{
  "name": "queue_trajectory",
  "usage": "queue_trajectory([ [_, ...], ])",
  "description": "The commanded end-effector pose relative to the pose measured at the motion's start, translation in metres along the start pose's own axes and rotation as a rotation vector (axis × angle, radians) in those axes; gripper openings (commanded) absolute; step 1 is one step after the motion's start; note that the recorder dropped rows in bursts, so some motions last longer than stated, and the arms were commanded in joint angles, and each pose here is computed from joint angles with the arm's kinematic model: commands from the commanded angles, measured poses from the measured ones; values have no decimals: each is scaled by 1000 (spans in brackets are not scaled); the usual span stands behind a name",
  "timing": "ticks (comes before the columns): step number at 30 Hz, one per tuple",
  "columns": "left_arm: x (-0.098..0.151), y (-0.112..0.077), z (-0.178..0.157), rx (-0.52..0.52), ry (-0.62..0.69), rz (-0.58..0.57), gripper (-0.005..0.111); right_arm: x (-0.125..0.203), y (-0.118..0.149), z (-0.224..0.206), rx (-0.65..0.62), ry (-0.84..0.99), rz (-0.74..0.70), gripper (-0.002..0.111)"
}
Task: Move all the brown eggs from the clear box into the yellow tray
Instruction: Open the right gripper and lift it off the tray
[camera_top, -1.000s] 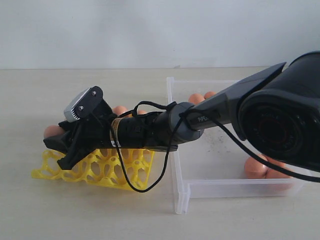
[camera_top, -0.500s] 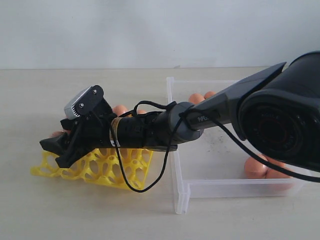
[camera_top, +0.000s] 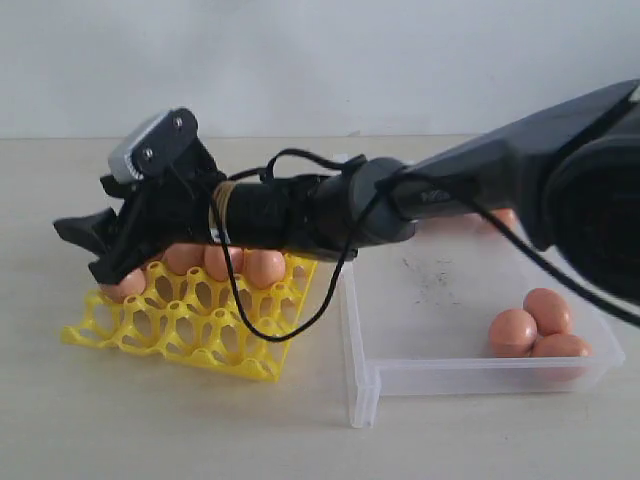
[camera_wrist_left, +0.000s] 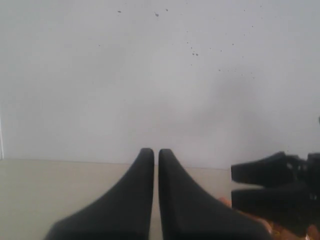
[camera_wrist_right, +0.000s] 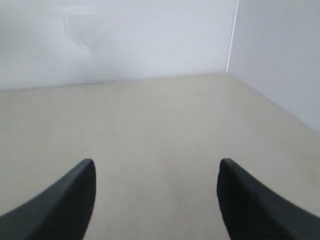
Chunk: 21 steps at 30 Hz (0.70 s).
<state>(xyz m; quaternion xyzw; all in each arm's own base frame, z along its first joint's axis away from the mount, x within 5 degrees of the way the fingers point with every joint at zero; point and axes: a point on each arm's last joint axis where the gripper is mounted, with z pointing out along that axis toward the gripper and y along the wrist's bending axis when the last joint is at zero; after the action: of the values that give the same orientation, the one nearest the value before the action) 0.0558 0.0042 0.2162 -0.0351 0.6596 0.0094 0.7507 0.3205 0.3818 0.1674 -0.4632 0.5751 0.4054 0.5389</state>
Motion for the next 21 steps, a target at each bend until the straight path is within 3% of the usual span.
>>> queue_trajectory([
  [1,-1,0,0,2,-9,-2,4,-59,12,-14,-90,-61,-128,54],
  [7,-1,0,0,2,-9,-2,4,-91,27,-30,-208,-8,-305,0],
  [12,-1,0,0,2,-9,-2,4,-96,35,-40,-292,100,-343,0],
  [14,-1,0,0,2,-9,-2,4,-87,38,-45,-352,231,-457,0],
  [18,-1,0,0,2,-9,-2,4,-79,26,-55,-157,332,-446,0],
  [21,-1,0,0,2,-9,-2,4,-70,0,-77,209,498,-507,0],
])
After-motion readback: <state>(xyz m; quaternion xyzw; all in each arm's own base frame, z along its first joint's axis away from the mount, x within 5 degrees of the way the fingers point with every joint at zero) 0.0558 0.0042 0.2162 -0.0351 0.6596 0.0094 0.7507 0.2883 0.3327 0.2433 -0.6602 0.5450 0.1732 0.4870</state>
